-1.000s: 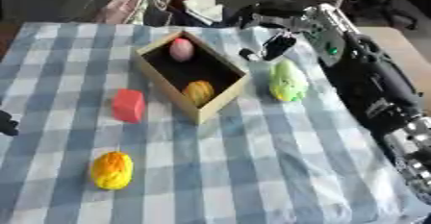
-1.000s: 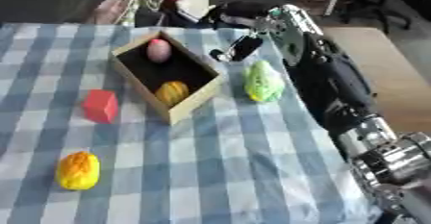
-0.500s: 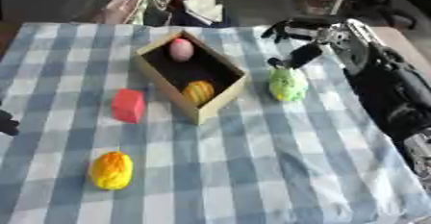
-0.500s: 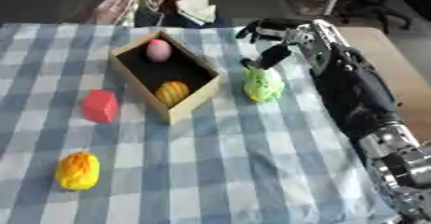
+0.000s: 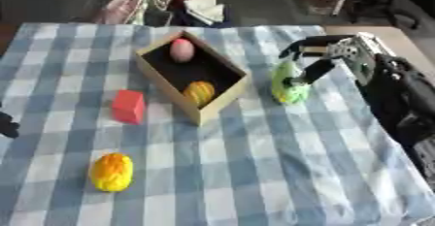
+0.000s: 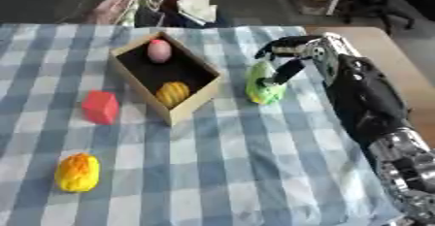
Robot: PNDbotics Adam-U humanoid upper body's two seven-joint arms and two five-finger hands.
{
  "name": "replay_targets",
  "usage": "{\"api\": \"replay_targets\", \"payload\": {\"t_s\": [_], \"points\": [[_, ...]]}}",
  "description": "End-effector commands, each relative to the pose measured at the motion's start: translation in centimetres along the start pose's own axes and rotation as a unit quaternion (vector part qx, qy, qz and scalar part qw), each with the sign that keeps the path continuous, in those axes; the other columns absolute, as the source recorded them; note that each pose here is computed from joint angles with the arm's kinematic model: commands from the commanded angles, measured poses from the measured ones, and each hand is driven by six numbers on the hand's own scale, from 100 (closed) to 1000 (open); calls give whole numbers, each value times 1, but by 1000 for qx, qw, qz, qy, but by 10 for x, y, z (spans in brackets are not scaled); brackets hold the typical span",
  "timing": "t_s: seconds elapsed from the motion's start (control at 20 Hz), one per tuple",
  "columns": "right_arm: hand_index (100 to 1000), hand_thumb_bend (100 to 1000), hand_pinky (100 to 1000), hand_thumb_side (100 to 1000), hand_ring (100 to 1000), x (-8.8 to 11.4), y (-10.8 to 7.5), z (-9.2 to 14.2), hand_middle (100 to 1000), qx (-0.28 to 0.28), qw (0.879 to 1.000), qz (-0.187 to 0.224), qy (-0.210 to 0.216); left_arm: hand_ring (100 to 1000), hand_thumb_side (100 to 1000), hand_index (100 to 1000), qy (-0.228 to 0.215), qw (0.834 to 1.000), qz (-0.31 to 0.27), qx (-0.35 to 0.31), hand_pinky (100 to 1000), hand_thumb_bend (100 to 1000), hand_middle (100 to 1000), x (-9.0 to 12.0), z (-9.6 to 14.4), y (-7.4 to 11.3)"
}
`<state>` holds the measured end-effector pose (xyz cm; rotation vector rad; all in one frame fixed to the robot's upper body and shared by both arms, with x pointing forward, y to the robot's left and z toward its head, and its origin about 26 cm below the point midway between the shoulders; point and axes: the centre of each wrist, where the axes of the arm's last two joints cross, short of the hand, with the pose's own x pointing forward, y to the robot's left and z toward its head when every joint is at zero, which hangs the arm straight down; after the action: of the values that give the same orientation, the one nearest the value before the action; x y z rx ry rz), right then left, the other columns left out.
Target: Pick up objects on the table and place them in the box.
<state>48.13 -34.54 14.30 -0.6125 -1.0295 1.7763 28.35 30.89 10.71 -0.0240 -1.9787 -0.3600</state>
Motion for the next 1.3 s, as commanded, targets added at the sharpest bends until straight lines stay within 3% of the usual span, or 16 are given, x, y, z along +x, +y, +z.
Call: {"api": "replay_targets", "payload": {"t_s": [0.05,0.15,0.3,0.35,0.55,0.8,1.05,1.3], "points": [[932,374,858,578,862,-14,-7,15,891,29,999,22,26,516,639,734,-8,1000,-14,-2,725,100,550,6,-2,6],[896,353,839,504,815,-16,-3,15,828,47,998,26,31,516,639,734,-7,1000,-14,-2,725,100,551,6,-1,6],[745,266,795,374,717,-18,1,16,682,43,998,20,31,516,639,734,-7,1000,-14,-2,725,100,551,6,-1,6],[613,212,768,267,644,-18,0,17,557,31,999,17,30,516,638,734,-7,1000,-14,-2,725,100,551,6,-1,6],[490,103,741,100,581,-18,-7,23,446,-43,999,-2,10,517,638,733,-7,1000,-13,0,725,100,551,6,-1,6],[476,100,739,100,557,-6,-38,32,421,-138,989,-14,-50,517,639,733,-5,1000,-12,-1,725,100,551,5,-1,6],[496,100,742,100,555,23,-77,34,430,-234,963,-34,-130,517,639,733,-5,1000,-11,-1,725,100,551,5,-1,6],[533,100,744,100,567,64,-102,14,457,-257,949,-34,-181,517,640,733,-8,1000,-9,-5,725,100,551,6,-2,4]]}}
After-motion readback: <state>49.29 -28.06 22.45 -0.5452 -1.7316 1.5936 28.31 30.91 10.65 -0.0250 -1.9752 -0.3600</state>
